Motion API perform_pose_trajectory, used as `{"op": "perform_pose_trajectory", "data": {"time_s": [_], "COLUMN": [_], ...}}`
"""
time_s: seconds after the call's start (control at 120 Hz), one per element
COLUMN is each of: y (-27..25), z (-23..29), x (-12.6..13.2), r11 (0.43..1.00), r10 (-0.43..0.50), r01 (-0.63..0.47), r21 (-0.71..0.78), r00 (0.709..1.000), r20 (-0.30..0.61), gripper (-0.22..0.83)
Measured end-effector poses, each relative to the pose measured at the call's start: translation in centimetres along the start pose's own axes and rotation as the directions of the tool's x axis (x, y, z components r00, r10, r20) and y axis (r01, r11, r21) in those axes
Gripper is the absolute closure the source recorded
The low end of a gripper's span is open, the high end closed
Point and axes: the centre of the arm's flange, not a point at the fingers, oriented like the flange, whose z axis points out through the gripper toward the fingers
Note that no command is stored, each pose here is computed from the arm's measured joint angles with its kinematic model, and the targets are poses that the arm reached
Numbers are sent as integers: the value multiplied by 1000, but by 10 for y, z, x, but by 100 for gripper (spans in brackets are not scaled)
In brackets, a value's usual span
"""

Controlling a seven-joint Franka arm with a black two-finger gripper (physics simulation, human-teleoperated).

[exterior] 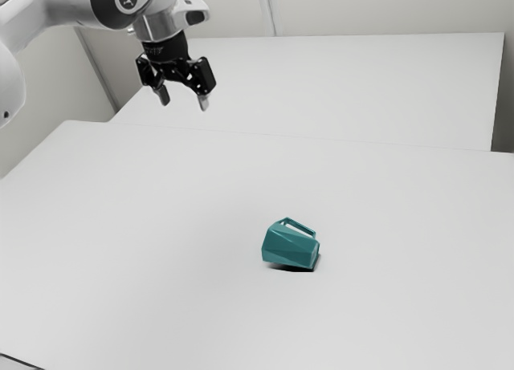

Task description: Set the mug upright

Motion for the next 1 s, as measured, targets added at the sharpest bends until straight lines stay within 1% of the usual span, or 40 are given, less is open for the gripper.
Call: {"op": "perform_pose_trajectory", "data": {"time_s": [0.292,0.392,0.525,0.617,0.758,0.892,1.0], "y": [2,-4,-20,-21,-20,-14,-4], "z": [-3,4,25,49,94,137,166], "x": [-1,-3,-6,-14,-17,-16,-18], "r11": [1000,992,957,923,864,829,808], "r10": [-9,-34,-80,-100,-131,-151,-145], "r01": [9,38,103,147,224,274,281], "r21": [-17,-123,-272,-356,-451,-487,-517], "r00": [1000,999,992,984,965,949,947], "r20": [-3,32,92,146,227,277,288], "gripper": [0,0,0,0,0,0,0]}}
